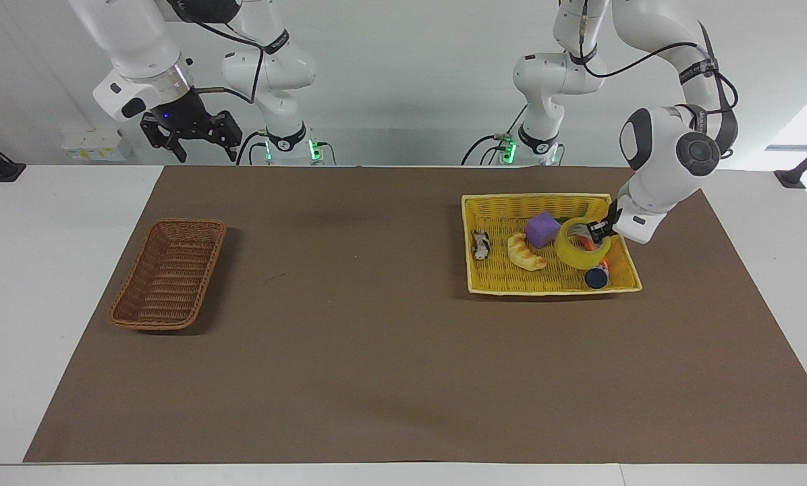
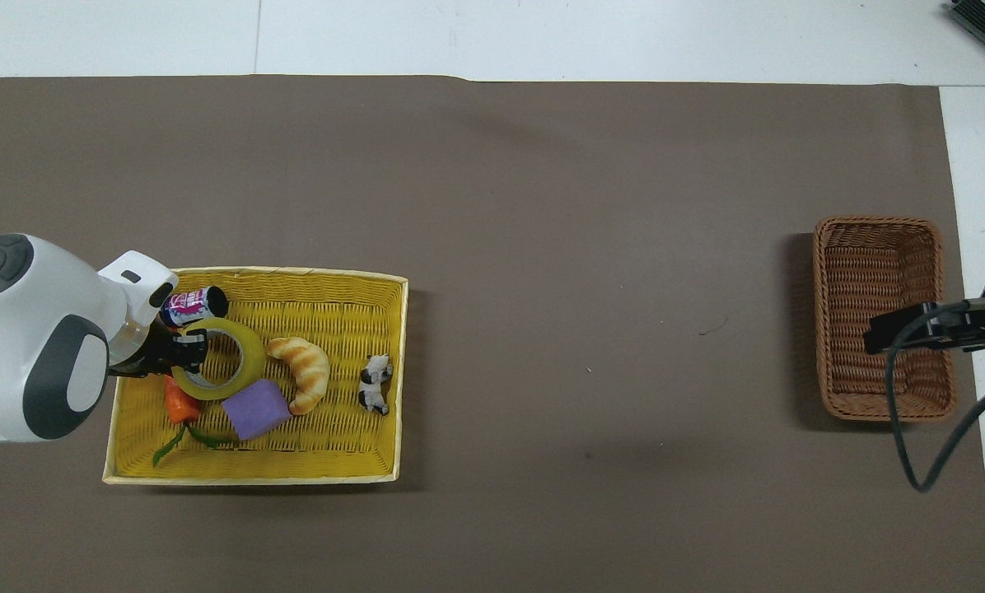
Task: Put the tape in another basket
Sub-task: 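Lift the tape with the left gripper while the right gripper approaches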
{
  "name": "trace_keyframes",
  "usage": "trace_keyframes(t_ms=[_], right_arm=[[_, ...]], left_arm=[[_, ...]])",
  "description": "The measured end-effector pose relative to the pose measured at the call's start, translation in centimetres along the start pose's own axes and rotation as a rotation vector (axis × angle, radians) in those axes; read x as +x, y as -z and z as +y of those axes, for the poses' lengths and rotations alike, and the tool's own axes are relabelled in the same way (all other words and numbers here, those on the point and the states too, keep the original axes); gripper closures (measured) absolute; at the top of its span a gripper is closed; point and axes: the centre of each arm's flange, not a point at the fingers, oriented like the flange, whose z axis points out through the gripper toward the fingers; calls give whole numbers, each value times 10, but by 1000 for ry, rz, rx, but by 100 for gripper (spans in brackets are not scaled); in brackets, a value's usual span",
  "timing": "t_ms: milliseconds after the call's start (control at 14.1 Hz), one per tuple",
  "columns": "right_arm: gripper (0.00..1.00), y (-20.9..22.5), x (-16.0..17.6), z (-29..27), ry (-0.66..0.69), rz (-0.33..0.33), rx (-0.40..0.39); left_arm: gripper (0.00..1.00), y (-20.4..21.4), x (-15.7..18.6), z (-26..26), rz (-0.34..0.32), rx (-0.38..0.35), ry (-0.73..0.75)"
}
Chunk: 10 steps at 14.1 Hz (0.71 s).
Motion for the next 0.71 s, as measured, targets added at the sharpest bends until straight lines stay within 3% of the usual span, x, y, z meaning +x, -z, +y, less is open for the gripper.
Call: trace_keyframes(t_ms=[142,356,711], right_arm=[[0,0,0,-10,-1,0,84],[0,1,-1,-31,-31,-7,135],[0,6,-3,-102,-124,23,198]], left_arm=[[77,17,3,-3,14,-5,6],[77,35,5,4,37,-27,2],[77,58,-10,56,-7,-167,-19]])
